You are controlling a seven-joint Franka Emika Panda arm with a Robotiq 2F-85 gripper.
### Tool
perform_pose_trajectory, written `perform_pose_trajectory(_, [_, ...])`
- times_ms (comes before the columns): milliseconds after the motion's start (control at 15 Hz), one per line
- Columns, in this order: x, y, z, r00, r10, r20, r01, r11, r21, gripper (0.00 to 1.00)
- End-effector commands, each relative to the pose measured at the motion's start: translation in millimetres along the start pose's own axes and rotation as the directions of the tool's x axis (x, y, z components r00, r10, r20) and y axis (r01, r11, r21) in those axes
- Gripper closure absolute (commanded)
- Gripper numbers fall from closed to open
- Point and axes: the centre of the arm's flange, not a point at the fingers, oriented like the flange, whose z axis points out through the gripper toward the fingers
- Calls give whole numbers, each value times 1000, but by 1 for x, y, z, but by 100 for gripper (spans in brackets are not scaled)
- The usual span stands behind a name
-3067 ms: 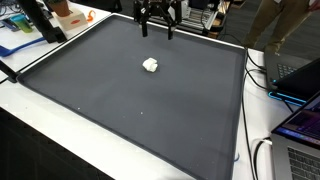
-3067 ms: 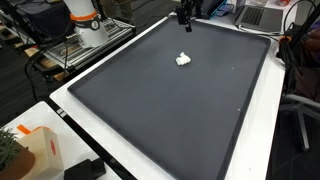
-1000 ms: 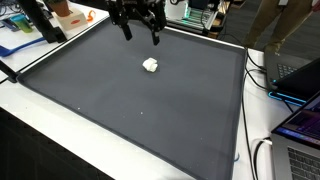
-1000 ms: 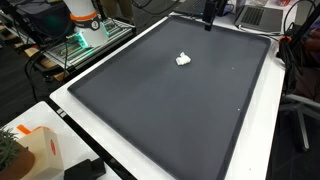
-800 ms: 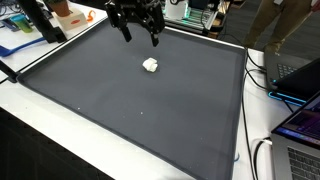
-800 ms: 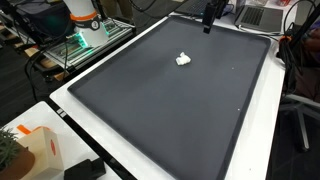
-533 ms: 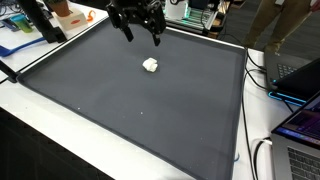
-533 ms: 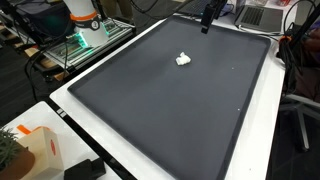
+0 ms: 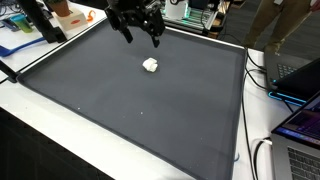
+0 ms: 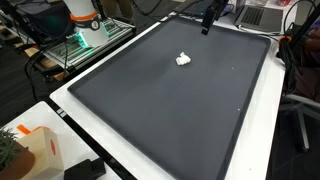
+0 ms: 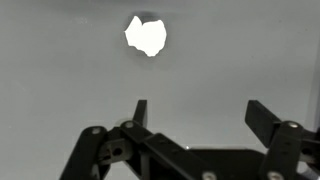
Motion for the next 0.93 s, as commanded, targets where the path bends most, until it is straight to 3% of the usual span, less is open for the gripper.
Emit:
perform_pose_trajectory(0, [26,6,3,999,6,49,-5,1000,-17,0])
perform_pose_trajectory(867, [89,13,23,985,45,165,-35,998,-60,0])
